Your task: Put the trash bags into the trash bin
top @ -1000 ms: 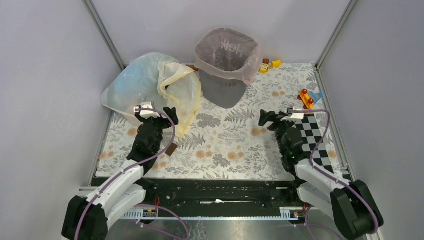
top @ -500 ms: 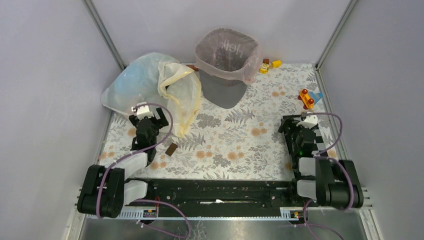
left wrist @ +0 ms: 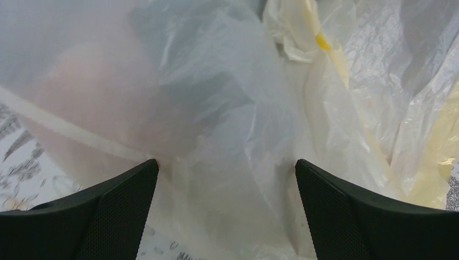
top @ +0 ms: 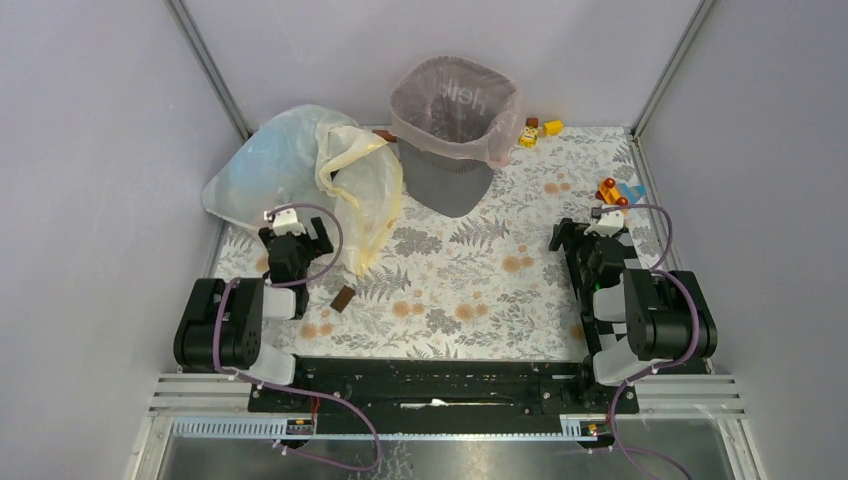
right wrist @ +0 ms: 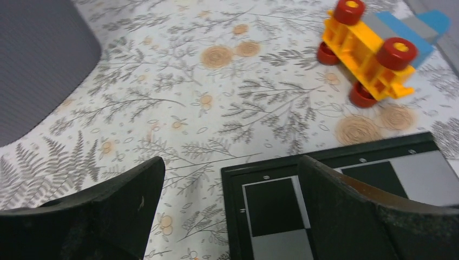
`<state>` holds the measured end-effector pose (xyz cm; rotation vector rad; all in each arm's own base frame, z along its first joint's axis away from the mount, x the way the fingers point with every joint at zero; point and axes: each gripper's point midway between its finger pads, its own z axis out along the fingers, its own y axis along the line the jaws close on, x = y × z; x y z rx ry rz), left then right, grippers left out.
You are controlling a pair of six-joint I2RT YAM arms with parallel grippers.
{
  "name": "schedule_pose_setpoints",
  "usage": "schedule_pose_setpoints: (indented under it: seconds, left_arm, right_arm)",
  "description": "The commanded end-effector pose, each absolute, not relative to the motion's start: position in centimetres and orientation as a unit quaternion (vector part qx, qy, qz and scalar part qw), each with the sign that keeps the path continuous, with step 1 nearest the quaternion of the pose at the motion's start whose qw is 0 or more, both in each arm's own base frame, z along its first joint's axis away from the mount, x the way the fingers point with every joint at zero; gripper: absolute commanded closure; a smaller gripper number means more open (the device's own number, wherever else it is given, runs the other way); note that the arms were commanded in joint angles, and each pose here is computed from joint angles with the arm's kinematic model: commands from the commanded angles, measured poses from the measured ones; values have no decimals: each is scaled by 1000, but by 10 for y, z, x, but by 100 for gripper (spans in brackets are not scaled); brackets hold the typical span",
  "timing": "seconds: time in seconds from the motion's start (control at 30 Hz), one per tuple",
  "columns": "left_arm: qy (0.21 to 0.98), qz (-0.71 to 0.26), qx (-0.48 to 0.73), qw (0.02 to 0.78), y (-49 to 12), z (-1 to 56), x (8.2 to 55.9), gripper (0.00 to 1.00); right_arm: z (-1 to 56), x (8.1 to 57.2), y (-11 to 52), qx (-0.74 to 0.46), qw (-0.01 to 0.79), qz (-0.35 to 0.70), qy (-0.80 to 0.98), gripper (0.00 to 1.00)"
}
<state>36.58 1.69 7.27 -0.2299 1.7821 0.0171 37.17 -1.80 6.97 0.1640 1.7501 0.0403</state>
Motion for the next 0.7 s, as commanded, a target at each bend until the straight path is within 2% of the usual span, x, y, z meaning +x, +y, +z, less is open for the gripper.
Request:
schedule_pose_setpoints:
  seconds: [0.0, 0.17, 0.67]
  left_arm:
    - [758, -14, -49, 651, 2, 97, 392, 1]
    - [732, -32, -8, 680, -12, 100, 382, 1]
    - [740, -28, -14, 672, -10, 97, 382, 1]
  right_arm:
    - [68, 375, 2, 13, 630, 48, 775, 0]
    - [68, 375, 1, 14, 630, 47, 775, 0]
    - [67, 375, 1, 14, 629, 47, 775, 0]
